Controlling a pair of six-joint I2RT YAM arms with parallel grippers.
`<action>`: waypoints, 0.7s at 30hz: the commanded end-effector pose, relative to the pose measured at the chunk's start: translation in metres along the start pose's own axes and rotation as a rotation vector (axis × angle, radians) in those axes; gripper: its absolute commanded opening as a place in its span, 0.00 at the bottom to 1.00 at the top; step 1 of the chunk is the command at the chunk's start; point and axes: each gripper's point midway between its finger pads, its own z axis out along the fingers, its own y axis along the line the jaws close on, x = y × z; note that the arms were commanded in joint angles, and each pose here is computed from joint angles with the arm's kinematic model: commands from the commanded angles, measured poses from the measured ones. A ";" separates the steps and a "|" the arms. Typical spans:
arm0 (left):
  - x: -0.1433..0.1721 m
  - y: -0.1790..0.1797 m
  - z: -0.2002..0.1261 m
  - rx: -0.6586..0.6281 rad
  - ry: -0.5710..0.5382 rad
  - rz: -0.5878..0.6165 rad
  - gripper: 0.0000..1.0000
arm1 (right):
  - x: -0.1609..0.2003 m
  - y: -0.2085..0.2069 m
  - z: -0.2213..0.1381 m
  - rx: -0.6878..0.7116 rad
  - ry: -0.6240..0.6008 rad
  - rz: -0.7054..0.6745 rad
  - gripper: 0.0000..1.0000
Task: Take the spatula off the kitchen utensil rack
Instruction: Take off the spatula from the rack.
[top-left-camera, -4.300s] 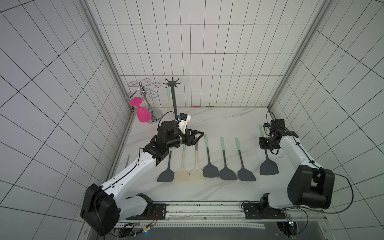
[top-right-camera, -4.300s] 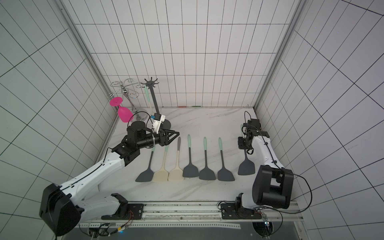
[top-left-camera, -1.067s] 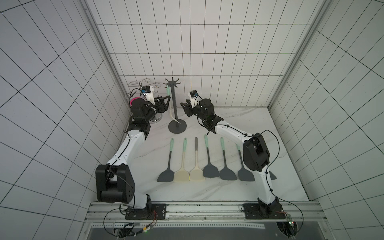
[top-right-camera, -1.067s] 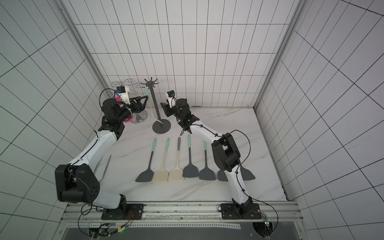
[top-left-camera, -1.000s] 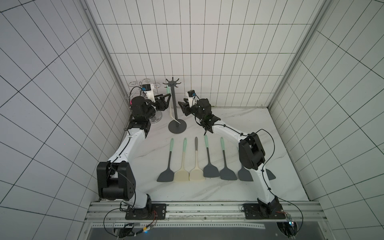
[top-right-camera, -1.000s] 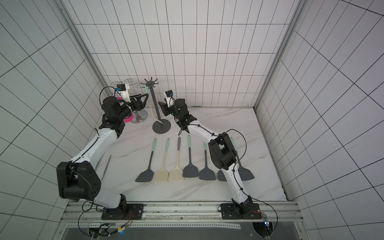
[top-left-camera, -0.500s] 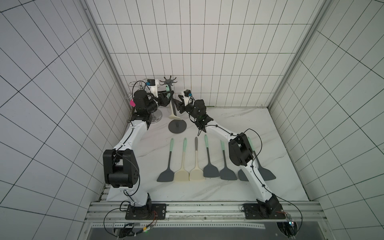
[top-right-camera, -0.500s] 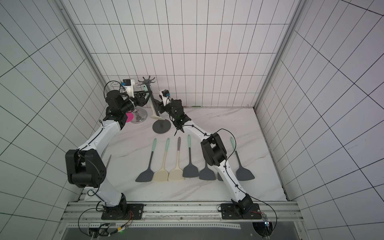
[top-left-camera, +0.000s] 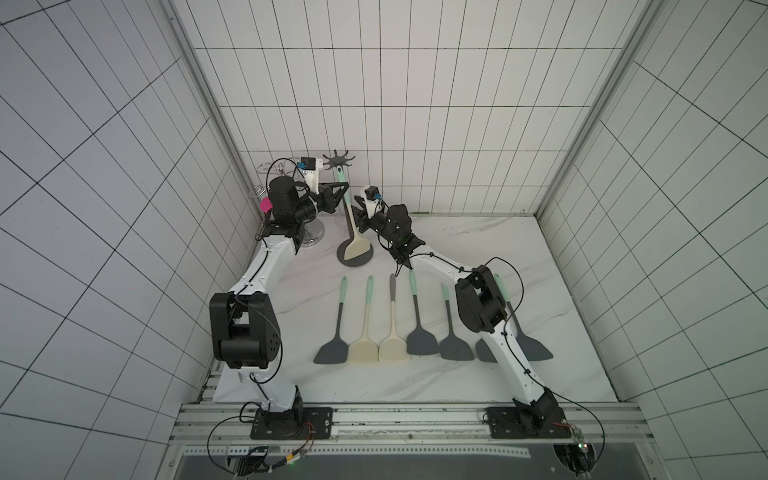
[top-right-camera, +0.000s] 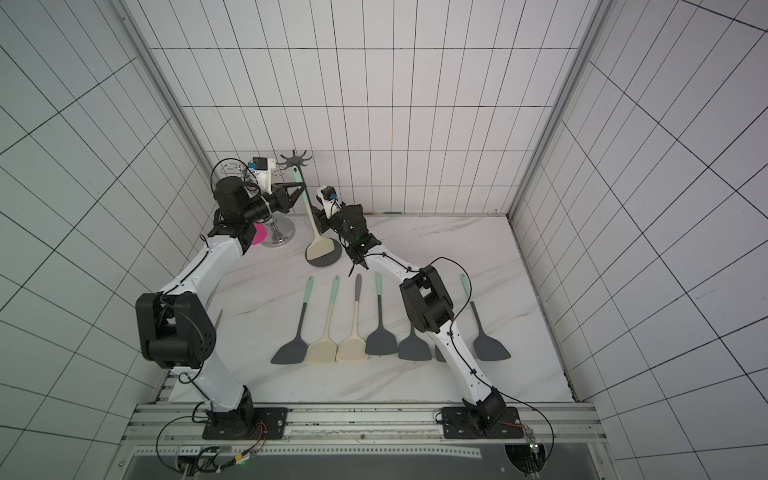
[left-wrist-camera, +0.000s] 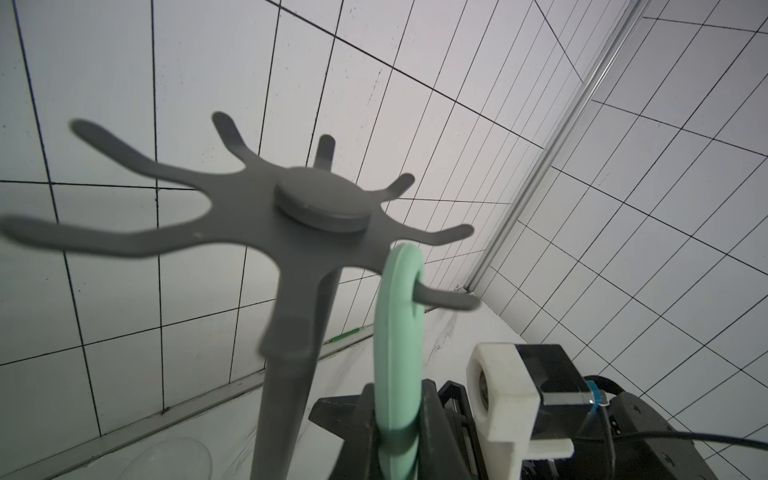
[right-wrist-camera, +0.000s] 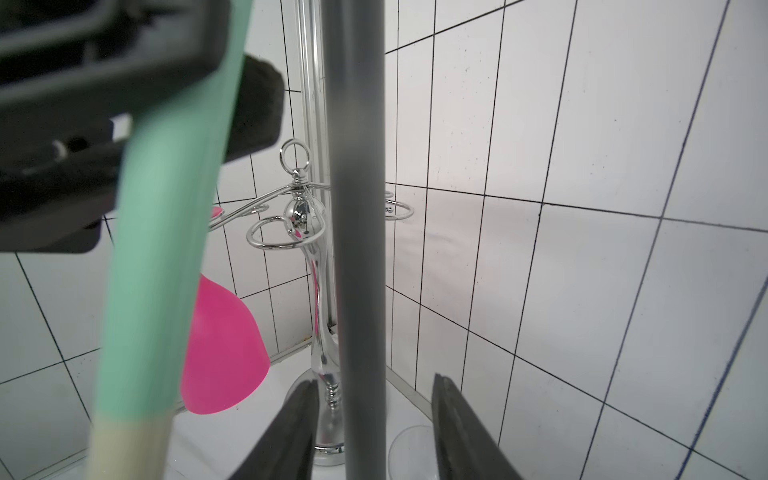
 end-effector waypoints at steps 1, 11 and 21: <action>-0.007 -0.014 -0.004 0.034 0.012 0.012 0.00 | -0.006 0.007 0.006 -0.017 -0.031 -0.002 0.34; -0.037 -0.049 -0.018 0.113 -0.068 0.135 0.00 | 0.004 0.005 0.004 -0.005 0.005 0.005 0.28; -0.058 -0.076 -0.033 0.164 -0.137 0.205 0.00 | -0.002 0.008 0.001 -0.017 0.024 0.011 0.28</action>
